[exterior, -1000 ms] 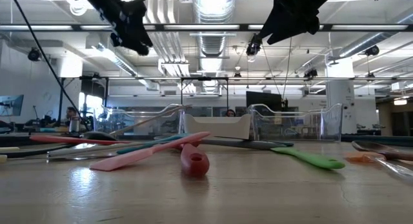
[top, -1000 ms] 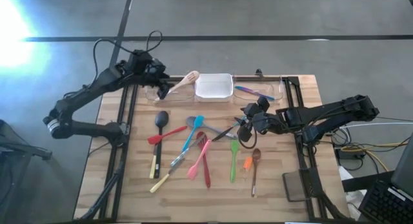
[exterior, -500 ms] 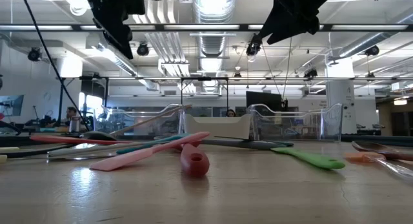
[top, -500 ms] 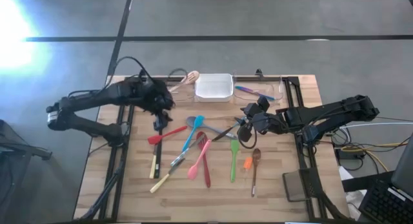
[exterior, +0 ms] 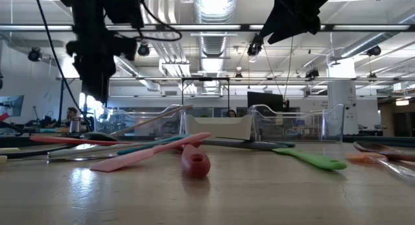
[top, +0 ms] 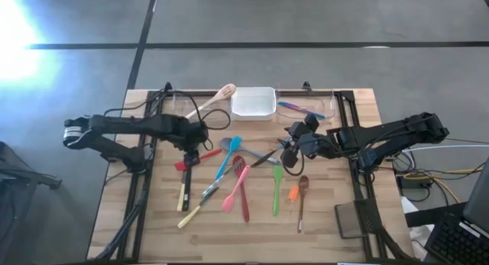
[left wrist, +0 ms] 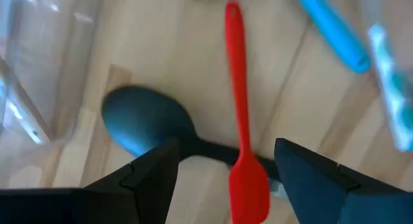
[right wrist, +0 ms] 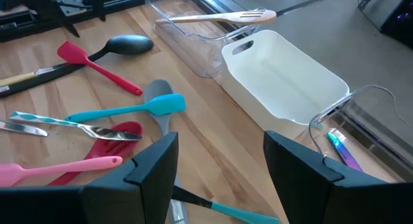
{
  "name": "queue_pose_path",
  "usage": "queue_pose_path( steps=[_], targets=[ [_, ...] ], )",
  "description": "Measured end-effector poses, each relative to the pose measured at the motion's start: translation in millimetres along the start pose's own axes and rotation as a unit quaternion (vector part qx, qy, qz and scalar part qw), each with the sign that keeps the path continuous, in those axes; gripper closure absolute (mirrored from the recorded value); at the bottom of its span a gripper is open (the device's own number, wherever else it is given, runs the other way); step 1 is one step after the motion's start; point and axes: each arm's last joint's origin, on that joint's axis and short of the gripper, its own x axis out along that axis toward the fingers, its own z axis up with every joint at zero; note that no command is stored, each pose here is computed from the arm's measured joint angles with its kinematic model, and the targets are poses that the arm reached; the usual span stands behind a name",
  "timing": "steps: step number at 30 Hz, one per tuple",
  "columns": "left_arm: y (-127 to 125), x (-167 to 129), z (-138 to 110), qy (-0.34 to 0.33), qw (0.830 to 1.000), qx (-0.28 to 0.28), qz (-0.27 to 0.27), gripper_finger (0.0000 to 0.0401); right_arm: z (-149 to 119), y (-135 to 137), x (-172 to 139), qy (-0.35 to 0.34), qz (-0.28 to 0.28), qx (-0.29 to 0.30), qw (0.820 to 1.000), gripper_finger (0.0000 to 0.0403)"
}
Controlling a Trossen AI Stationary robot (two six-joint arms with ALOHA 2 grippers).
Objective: Pick & Place Kitchen Items
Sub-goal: Put the red spatula into the white bin
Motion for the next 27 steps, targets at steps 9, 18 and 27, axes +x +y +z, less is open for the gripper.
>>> queue_pose_path(
  steps=[9, 18, 27],
  targets=[
    [-4, 38, -11, 0.063, 0.995, 0.081, 0.014, 0.0142, 1, 0, 0, -0.004, 0.002, 0.003, 1.000, 0.0184],
    [-14, 49, -2, 0.043, 0.991, 0.125, -0.022, 0.0142, 1, 1, 0, -0.005, 0.003, 0.004, 1.000, 0.0184],
    [-19, 64, 0, 0.068, 0.989, 0.130, -0.035, 0.0142, 1, 1, 0, -0.006, 0.003, 0.005, 1.000, 0.0184]
  ],
)
